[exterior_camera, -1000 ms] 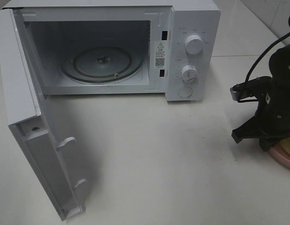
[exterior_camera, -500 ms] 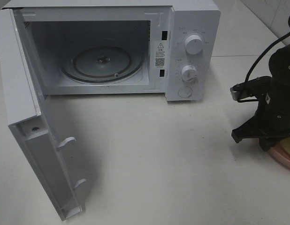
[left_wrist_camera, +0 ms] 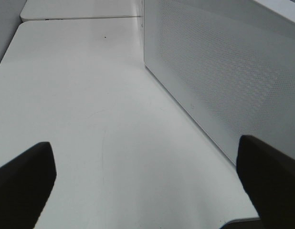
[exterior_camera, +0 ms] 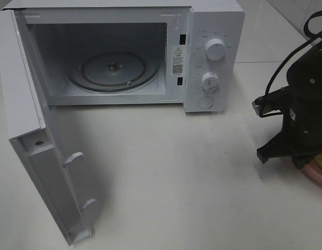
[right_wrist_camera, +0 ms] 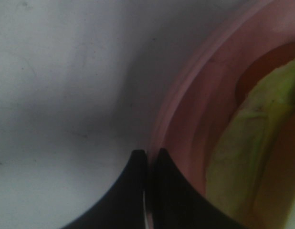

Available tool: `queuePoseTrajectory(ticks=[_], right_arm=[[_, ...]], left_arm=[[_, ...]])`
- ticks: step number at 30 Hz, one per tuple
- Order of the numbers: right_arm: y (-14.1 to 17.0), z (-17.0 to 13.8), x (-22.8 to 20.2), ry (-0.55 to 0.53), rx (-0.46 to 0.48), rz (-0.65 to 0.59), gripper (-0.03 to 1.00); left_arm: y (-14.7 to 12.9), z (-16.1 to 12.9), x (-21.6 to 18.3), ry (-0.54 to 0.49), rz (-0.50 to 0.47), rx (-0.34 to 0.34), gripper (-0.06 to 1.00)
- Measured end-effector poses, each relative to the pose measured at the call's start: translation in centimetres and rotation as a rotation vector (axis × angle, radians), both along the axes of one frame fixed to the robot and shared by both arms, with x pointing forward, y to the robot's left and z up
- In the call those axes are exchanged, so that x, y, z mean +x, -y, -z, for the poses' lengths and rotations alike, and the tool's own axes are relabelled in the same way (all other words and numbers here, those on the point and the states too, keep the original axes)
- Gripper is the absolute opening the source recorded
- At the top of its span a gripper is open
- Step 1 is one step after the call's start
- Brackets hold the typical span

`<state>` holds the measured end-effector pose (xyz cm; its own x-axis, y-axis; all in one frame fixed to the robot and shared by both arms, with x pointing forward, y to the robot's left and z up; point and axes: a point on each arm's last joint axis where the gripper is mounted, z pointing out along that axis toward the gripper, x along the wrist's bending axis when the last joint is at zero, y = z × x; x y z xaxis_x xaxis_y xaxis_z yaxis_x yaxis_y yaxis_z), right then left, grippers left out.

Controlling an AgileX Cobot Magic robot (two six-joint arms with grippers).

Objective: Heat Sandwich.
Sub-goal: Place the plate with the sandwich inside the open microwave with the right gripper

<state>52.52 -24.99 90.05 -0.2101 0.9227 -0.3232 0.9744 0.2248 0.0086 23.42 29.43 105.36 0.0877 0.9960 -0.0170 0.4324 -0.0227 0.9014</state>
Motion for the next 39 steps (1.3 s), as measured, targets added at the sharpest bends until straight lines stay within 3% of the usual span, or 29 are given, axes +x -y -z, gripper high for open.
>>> queuePoseTrajectory(ticks=[11,18,39], right_arm=[[-1.3,-0.4,-0.8,-0.024,-0.081,-0.04,0.02],[-1.2,-2.6,-1.3,0.009,-0.092,-0.028,0.02],[-3.6,-5.2,-5.4,0.049,-0.058,-0.136,0.02]], left_arm=[[0.0,0.0,0.0,0.0,0.0,0.0,0.97],[0.0,0.0,0.0,0.0,0.0,0.0,0.97],[0.0,0.0,0.0,0.0,0.0,0.0,0.97]])
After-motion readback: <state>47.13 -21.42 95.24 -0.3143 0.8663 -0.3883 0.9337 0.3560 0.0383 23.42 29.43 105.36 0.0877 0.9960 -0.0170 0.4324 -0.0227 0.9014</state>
